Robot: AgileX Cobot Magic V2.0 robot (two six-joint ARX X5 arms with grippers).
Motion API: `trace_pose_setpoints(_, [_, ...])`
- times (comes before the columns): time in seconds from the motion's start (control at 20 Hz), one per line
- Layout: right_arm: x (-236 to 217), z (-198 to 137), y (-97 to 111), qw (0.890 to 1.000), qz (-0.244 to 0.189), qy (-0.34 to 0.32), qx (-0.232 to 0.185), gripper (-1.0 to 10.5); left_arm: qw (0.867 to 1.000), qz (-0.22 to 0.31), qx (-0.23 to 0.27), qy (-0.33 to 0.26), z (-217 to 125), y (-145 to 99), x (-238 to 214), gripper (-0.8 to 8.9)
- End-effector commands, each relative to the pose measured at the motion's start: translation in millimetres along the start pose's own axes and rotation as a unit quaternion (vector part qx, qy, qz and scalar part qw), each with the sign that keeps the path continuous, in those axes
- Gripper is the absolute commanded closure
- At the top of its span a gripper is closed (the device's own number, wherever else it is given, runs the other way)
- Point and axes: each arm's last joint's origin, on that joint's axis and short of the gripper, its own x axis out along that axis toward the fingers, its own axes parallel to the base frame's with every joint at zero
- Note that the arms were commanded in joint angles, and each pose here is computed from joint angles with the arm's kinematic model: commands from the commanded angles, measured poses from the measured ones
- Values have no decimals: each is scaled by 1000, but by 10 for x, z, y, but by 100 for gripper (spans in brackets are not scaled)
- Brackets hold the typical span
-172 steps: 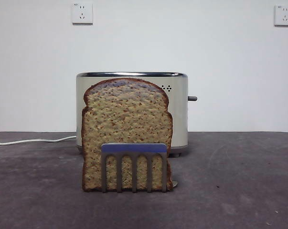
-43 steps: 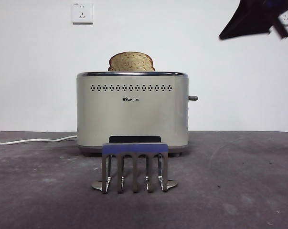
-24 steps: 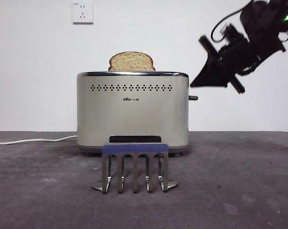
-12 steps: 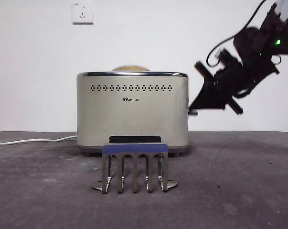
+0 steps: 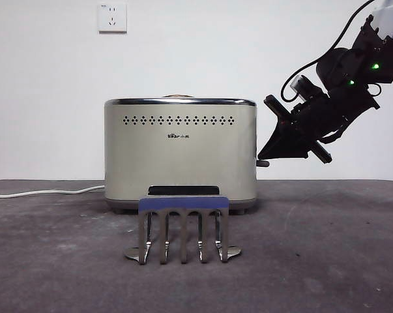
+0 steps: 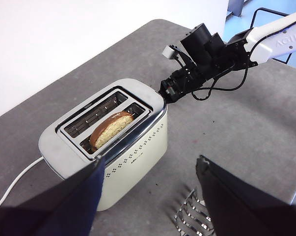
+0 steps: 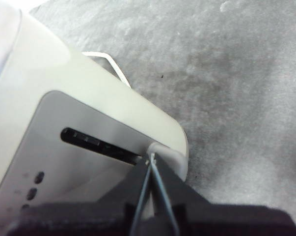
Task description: Pick up a slice of bread from the rack,put the bread on the toaster,press the button
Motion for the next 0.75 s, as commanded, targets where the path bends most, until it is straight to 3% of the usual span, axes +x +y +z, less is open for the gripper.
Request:
trace_pose_setpoints(0.05, [167,-298,-177,997,-27,59,35,958,1000,-2,-3,1,-1,-7,3,495])
trace_pose_setpoints(0.45, [100,-220,-136,998,-22,46,27,958,1000,-2,-3,4,-7,-8,3,495])
trace_pose_setpoints(0.55, [-26,-110,-37,999,-17,27,14,958,1000,-4,-4,9,-17,-10,3,499])
trace_pose_setpoints(0.75, [-507,198,384,999,0,-28,-32,958,1000,-5,-5,13,-25,-12,3,499])
